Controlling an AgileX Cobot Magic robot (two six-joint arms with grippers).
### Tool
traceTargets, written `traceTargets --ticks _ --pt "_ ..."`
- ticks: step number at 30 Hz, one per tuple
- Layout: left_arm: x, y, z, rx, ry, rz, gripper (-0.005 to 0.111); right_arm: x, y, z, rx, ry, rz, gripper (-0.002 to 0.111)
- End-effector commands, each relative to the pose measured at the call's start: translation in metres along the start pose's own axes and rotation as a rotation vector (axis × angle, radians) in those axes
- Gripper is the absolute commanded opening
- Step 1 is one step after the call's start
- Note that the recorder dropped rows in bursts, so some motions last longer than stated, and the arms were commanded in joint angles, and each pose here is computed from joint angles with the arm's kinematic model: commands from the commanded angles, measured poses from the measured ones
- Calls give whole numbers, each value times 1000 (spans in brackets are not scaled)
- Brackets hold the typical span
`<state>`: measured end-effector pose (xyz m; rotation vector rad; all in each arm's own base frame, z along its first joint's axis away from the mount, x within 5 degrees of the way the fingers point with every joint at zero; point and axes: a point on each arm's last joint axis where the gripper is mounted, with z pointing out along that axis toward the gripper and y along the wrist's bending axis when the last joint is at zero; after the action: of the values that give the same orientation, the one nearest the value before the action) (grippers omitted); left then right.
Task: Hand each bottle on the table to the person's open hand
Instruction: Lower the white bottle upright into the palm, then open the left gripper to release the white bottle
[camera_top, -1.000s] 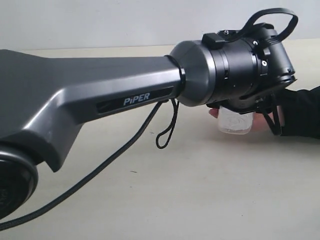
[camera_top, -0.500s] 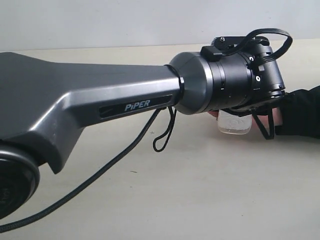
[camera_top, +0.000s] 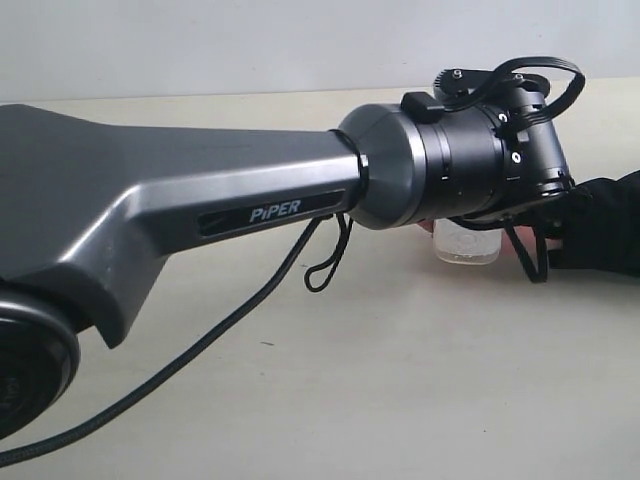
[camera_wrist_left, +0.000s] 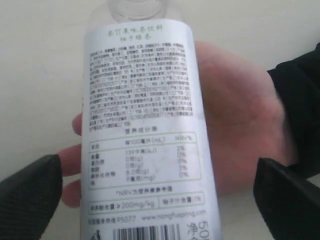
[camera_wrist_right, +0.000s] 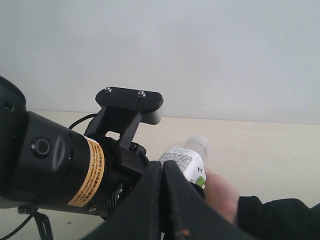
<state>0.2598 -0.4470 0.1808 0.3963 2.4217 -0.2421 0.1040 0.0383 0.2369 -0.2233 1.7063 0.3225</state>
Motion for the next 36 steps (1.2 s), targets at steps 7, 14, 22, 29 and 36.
traceTargets --ticks 7,14,22,29,36 --pt "-12 4 -20 -17 -22 127 105 1 -1 0 5 -5 -6 0" --pt "-20 13 -43 -69 8 225 103 1 -1 0 5 -5 -6 0" --pt "-20 36 -72 -115 -3 329 103 1 -1 0 5 -5 -6 0" --pt "-3 64 -107 3 -77 394 103 1 -1 0 5 -5 -6 0" --pt "16 123 -156 223 -214 307 103 1 -1 0 5 -5 -6 0"
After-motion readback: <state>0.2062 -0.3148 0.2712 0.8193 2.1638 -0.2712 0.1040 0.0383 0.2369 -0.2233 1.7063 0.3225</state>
